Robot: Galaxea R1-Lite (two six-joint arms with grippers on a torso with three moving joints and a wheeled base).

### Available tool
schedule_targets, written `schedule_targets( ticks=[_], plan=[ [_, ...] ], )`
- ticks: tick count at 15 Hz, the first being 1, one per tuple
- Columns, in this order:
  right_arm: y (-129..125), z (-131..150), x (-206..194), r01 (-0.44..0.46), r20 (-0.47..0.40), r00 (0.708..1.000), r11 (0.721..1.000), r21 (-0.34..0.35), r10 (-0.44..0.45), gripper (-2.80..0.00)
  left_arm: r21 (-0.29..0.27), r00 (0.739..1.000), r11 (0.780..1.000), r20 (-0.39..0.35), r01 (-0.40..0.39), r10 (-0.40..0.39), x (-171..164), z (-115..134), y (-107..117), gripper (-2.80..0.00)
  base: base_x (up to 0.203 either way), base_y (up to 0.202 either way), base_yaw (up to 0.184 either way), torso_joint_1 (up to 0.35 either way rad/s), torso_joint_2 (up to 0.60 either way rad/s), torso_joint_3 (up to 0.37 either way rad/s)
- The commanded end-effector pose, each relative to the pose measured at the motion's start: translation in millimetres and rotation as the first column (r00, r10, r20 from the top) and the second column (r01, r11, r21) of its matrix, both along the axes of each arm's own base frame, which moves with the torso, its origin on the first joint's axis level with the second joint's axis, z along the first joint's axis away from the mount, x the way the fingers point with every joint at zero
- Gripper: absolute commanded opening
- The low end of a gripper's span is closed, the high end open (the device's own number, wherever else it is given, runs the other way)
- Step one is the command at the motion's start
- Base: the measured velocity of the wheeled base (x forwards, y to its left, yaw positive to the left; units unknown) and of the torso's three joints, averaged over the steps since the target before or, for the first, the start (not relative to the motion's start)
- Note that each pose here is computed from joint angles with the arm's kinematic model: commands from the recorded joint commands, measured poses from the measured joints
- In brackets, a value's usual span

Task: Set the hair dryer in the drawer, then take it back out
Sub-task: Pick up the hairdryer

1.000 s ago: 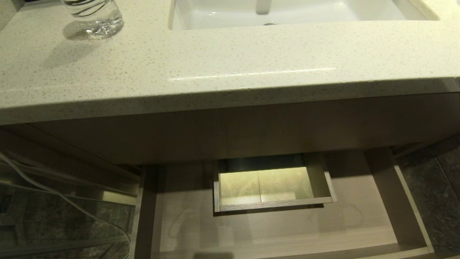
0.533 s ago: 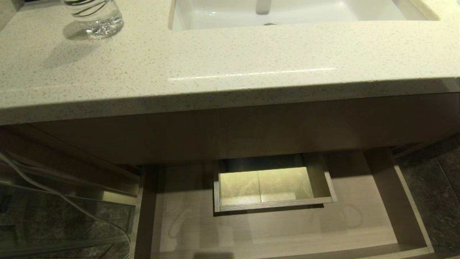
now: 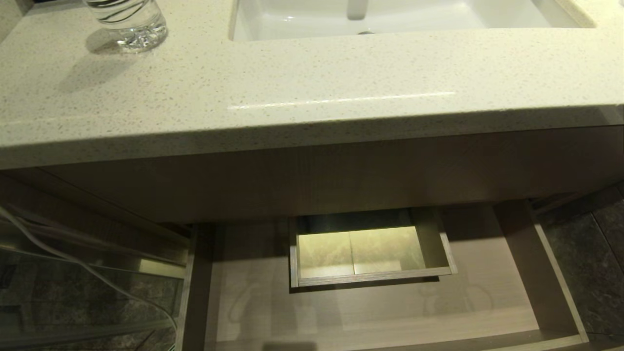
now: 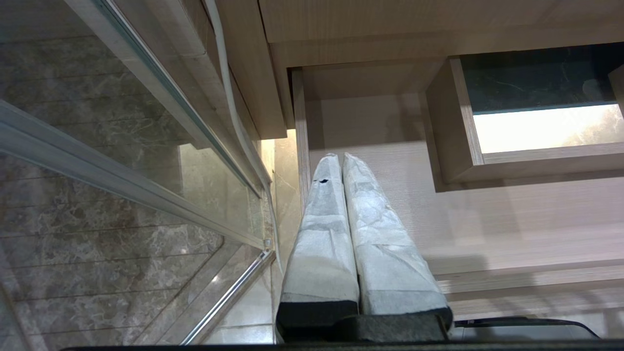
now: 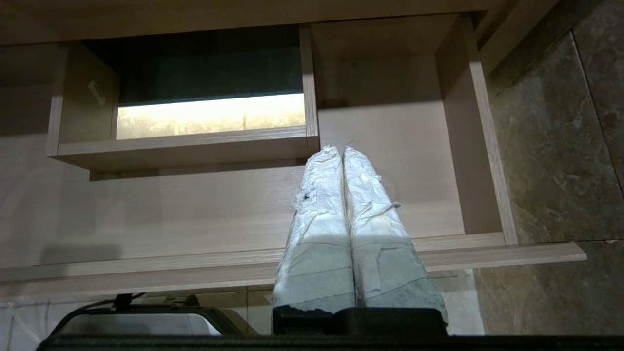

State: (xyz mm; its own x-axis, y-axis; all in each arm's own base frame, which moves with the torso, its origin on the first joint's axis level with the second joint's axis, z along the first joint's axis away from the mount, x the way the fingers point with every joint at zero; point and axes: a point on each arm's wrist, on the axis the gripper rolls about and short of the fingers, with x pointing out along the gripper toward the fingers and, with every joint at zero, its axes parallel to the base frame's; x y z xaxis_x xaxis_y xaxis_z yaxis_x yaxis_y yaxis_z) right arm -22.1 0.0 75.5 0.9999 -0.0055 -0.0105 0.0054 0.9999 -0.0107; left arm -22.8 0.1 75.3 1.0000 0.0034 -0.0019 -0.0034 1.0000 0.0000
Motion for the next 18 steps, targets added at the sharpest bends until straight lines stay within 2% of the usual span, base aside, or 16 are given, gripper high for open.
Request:
schedule_targets(
  ticks=[1,3,8,10,18],
  plan=[
    [0.0,-0.4,-0.4,0.001,0.007,1.0,1.0,0.003,-0.001,-2.8,0.0,1.0,1.0,-0.001,0.0,0.0,0.0,-0.1,0.0,-2.8,0.0,0.0,0.0,0.0,0.0,0.0],
    [0.1,-0.6,-0.4,-0.004,0.006,1.0,1.0,-0.014,0.004,-2.8,0.0,1.0,1.0,0.0,0.0,0.0,0.0,0.0,0.0,-2.8,0.0,0.0,0.0,0.0,0.0,0.0],
    [0.0,-0.7,-0.4,0.002,0.004,1.0,1.0,0.004,-0.002,-2.8,0.0,1.0,1.0,0.0,0.0,0.0,0.0,0.0,0.0,-2.8,0.0,0.0,0.0,0.0,0.0,0.0],
    [0.1,-0.7,-0.4,-0.004,0.004,1.0,1.0,-0.013,0.004,-2.8,0.0,1.0,1.0,-0.001,0.0,0.0,0.0,-0.1,0.0,-2.8,0.0,0.0,0.0,0.0,0.0,0.0],
    [0.0,-0.7,-0.3,-0.001,0.003,1.0,1.0,-0.008,0.001,-2.8,0.0,1.0,1.0,-0.001,-0.001,0.001,0.0,-0.1,0.0,-2.8,0.0,0.0,0.0,0.0,0.0,0.0]
  ],
)
